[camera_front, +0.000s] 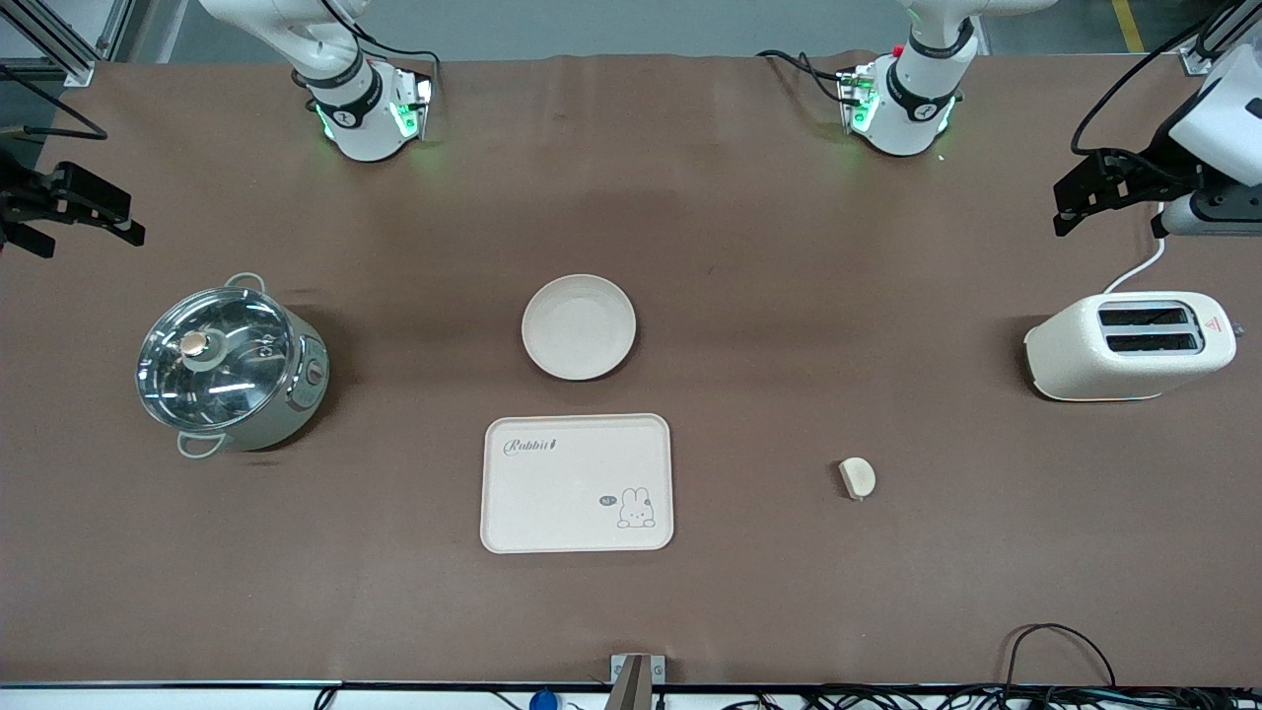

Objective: Place bun in plate and plate on tray
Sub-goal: 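Move the left gripper down over the small white bun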

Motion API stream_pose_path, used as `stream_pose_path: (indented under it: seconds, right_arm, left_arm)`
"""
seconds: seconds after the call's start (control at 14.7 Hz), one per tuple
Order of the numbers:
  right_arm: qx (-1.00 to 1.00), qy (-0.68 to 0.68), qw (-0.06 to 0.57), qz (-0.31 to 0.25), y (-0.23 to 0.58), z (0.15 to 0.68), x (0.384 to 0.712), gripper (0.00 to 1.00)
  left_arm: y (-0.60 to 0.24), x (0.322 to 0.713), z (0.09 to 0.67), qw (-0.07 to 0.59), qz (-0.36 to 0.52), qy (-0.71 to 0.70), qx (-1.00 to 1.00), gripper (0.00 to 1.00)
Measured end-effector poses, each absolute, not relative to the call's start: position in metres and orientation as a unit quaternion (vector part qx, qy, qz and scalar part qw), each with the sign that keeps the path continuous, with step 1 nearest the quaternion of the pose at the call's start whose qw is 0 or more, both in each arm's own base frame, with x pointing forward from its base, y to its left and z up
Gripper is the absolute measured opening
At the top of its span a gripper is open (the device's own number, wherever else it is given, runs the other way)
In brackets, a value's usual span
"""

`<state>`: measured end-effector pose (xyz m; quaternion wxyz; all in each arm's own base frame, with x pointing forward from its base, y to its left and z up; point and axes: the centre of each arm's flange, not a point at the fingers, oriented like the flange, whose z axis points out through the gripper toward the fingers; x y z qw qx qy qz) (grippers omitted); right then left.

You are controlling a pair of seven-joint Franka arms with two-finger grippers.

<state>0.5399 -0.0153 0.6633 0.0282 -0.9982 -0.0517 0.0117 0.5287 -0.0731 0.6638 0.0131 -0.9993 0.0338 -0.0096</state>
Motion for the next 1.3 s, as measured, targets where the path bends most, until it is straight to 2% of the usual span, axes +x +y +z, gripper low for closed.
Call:
stream_pose_path:
  seconds: [0.48, 0.89, 1.3]
  right_arm:
    - [-0.998, -0.052, 0.026, 0.007, -0.016, 0.669, 0.536, 1.0]
    - [-0.998, -0.057, 0.02, 0.003, -0.011, 0.674, 0.535, 1.0]
    - [-0.998, -0.06, 0.019, 0.004, -0.008, 0.673, 0.535, 1.0]
  left_arm:
    - [-0.074, 0.539, 0.647, 0.013, 0.005, 0.035, -0.999, 1.0]
    - [-0.077, 0.594, 0.582, 0.003, 0.001, 0.036, -0.999, 1.0]
    - [-0.086, 0.652, 0.491, -0.011, -0.015, 0.028, -0.999, 1.0]
